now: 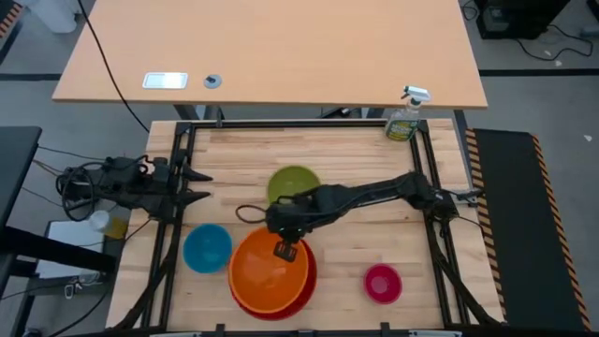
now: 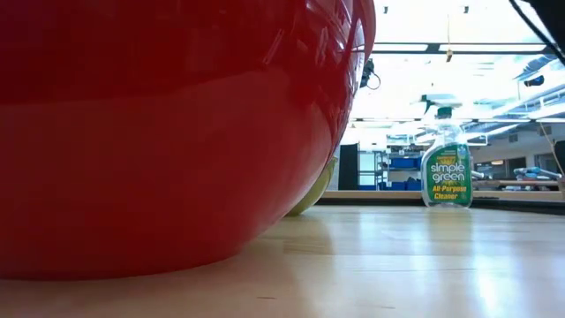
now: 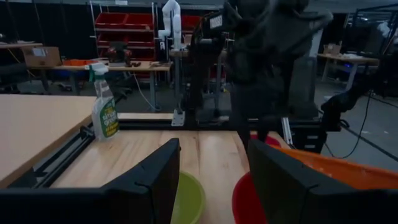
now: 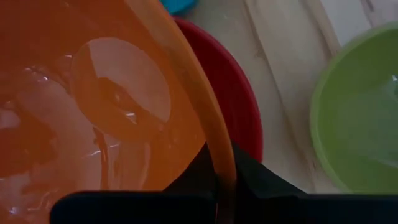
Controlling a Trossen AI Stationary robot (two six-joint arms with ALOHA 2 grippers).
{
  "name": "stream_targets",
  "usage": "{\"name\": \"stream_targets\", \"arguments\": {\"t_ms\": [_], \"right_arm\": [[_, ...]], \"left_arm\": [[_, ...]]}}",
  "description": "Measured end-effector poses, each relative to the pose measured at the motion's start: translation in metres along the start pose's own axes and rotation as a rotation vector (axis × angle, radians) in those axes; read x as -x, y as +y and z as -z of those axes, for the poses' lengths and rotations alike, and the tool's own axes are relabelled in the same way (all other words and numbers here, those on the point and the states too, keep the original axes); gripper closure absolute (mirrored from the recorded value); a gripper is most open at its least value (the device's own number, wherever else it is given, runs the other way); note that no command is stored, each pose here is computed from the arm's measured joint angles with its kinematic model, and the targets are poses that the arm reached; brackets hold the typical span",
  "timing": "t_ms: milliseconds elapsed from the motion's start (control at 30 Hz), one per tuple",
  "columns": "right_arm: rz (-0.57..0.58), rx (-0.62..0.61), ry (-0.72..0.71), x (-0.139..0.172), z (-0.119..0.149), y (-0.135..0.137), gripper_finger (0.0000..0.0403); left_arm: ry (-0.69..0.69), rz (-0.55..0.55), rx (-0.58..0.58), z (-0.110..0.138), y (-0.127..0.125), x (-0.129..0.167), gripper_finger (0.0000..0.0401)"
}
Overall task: Nest bowls inside each other
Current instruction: Stack the orange bowl on top of the large red bowl, then stack the green bowl on top of the orange bowl
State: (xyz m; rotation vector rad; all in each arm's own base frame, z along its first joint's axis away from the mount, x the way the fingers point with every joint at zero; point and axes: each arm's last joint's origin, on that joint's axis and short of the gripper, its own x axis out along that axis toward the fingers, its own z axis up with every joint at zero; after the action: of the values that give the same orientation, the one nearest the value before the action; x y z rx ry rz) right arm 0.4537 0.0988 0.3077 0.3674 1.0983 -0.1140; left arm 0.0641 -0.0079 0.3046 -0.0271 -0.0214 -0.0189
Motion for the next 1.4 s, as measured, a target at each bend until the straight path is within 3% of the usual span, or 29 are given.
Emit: {"name": "stream_targets", "arguments": {"t_ms": [367,667,800,867,1100,1400], "right_arm": [[0.041,0.093,0.144,-0.063,0.003,-0.007,0.0367],[-0.010,0.092,0.122,-0.061,-0.005,-0.012,0.0250],[-0.022,0.025,0.152,-0.048,-0.008,-0.021,0.0207],[0.012,0.011,0.166,-0.036,-0.007,-0.026,0.0196],[0.336,0.063,0.266,-0.018,0.002,-0.057,0.0192],[0.414,-0.101,0.281,-0.010,-0.016,-0.114,0.0193]], "left_arm": [[0.009,0.000,-0.012,0.001,0.000,0.000,0.0209],[0.027,-0.001,-0.012,0.002,0.000,0.000,0.0209],[0.027,-0.001,-0.012,0.003,0.000,0.000,0.0209],[0.028,-0.001,-0.012,0.003,0.000,0.000,0.0209],[0.048,-0.002,0.004,0.005,0.000,0.000,0.0209],[0.090,-0.005,0.025,0.009,0.000,0.000,0.0209]]}}
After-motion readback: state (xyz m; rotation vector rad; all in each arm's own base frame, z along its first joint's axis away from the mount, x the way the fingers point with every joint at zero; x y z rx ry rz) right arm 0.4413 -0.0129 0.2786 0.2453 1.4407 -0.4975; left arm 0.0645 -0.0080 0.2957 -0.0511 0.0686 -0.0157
